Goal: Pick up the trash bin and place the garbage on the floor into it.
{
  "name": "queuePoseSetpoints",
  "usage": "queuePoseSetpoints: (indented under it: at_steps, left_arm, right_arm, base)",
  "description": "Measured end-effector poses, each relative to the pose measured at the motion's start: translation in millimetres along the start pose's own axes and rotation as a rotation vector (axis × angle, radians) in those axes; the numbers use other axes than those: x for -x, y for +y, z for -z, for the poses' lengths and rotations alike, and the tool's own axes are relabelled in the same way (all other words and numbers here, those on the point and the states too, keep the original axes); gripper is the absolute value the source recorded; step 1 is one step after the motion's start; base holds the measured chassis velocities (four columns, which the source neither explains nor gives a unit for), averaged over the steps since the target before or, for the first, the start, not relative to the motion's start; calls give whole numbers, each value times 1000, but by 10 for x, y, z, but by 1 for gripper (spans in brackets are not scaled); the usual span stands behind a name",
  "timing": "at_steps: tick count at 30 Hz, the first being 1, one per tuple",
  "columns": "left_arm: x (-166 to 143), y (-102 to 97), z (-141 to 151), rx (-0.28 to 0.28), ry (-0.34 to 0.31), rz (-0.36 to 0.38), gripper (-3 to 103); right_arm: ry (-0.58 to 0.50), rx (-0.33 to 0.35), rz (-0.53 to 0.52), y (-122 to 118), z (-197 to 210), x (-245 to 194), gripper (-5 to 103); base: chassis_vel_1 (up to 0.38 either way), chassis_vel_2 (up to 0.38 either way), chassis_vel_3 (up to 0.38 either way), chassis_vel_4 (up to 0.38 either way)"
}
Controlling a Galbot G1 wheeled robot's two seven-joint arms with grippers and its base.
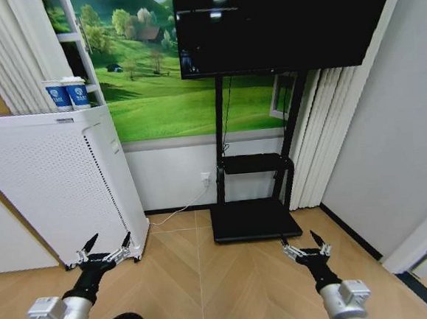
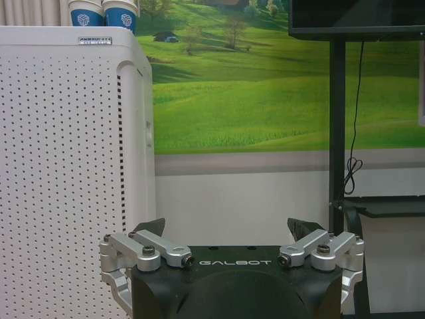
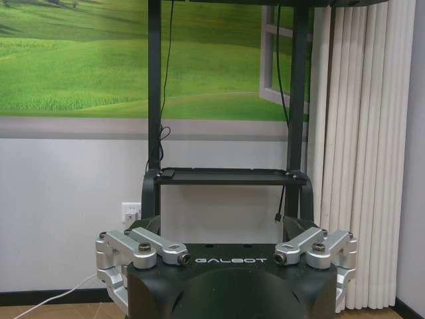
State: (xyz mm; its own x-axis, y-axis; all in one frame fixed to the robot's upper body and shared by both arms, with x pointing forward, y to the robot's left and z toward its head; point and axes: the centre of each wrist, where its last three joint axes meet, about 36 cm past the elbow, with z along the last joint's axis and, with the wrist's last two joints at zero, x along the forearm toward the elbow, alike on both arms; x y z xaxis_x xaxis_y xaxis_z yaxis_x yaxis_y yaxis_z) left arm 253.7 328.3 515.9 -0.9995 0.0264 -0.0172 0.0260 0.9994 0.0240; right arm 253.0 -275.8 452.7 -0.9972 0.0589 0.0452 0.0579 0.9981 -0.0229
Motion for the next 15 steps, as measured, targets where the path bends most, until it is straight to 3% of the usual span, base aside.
queuePoseSetpoints:
  at_steps: [15]
  left_arm:
    - [0, 0, 0, 0, 0, 0, 100]
  right_arm:
    - [0, 0, 0, 0, 0, 0, 100]
  base:
    - [0, 0, 0, 0]
